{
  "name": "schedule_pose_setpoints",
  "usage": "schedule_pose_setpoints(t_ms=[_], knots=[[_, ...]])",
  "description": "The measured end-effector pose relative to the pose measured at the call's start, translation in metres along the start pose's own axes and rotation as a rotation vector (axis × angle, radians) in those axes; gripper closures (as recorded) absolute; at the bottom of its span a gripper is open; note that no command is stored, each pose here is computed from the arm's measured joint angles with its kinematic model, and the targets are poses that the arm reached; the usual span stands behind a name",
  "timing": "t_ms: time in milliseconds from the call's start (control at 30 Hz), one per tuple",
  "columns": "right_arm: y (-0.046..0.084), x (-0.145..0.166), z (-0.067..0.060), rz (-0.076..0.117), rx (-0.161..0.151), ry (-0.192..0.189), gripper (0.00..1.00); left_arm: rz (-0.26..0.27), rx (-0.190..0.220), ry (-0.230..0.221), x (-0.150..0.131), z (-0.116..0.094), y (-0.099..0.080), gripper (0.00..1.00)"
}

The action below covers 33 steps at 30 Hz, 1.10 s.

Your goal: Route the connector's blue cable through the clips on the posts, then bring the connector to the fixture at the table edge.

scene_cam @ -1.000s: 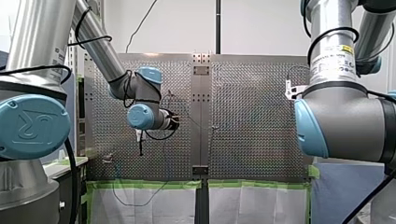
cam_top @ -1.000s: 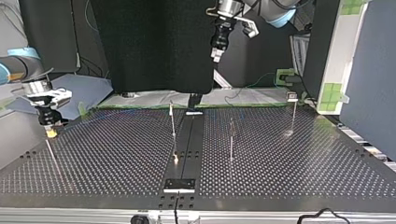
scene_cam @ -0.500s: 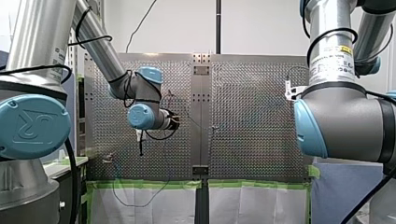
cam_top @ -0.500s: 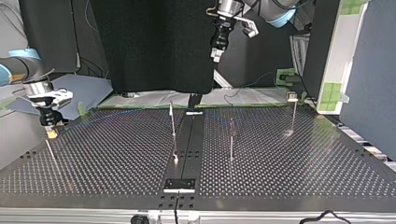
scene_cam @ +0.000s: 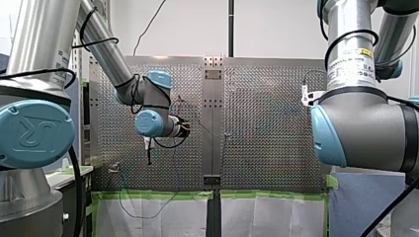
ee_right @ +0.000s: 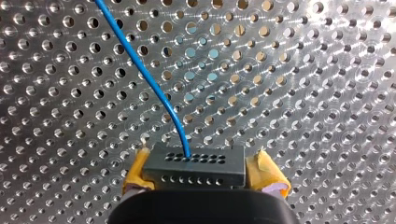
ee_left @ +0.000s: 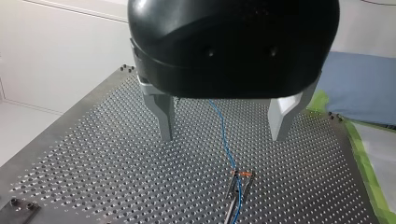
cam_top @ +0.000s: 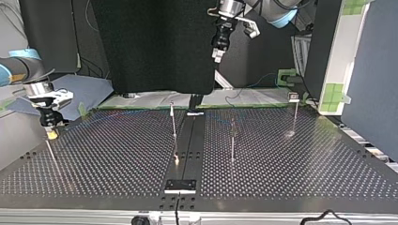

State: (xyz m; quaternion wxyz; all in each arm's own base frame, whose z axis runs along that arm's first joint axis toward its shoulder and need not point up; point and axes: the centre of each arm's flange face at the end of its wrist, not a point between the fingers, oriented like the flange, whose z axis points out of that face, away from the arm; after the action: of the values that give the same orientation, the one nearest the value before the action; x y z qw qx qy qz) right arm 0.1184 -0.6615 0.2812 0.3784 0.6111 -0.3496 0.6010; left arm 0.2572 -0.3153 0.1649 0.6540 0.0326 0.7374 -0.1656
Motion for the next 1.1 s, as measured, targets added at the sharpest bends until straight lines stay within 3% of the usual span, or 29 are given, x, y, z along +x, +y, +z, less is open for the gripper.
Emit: schedule_pose_setpoints(t_ms=[1100], knots=[[0.0,-0.0001,0.0,0.0,0.0,0.0,0.12,-0.004,0.0,-0.01,-0.0017,0.002,-0.0007,0.0]])
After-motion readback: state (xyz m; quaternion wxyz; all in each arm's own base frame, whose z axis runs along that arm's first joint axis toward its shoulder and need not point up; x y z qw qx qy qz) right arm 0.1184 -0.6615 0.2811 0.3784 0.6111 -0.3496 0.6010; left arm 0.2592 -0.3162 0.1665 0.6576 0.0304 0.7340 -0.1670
